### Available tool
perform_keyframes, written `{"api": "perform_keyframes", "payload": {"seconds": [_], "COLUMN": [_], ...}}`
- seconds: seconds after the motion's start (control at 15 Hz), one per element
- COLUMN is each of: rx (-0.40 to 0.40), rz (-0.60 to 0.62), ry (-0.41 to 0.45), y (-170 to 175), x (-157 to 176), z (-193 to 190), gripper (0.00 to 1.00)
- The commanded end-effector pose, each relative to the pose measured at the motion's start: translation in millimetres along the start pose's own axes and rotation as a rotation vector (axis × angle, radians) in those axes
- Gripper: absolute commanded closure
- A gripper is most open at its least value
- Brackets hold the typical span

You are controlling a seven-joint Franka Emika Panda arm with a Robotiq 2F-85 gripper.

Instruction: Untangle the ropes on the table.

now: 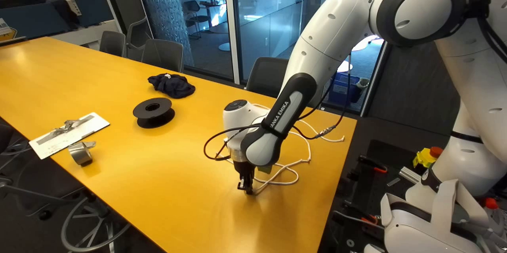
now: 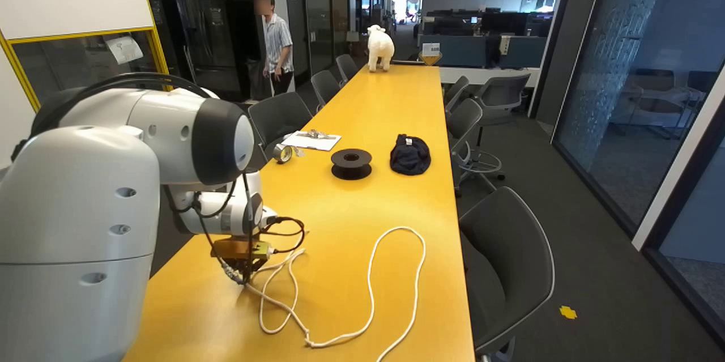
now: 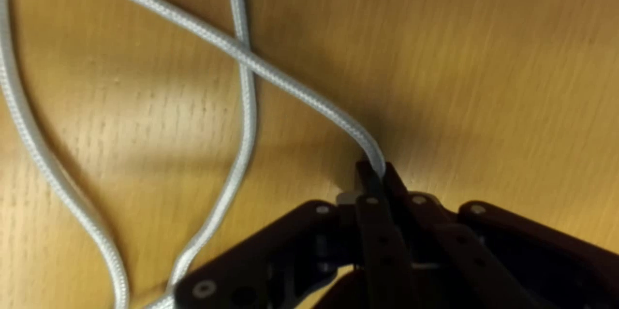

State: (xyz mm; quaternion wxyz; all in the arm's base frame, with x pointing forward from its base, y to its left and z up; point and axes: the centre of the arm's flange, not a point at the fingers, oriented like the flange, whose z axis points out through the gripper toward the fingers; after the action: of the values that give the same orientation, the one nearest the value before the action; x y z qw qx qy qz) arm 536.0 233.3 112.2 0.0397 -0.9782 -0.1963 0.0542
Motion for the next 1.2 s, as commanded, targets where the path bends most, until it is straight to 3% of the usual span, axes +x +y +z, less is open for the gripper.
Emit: {"api": "perform_keyframes", "payload": {"seconds": [0.0,0.2,0.33,0.67,1.13], "rx": [0.005,0.018,0.026,0.027,-0.014], "rz": [-0.002,0.0,-0.001,0.032,0.163], "ry": [0.02,0.005,0.005,0.025,0.129], "y": [2,3,4,15,27], "x": [4,7,14,35,21], "z": [-2,-11,-37,-151,-336], "gripper": [0.99,0.99,0.99,0.99,0.99]}}
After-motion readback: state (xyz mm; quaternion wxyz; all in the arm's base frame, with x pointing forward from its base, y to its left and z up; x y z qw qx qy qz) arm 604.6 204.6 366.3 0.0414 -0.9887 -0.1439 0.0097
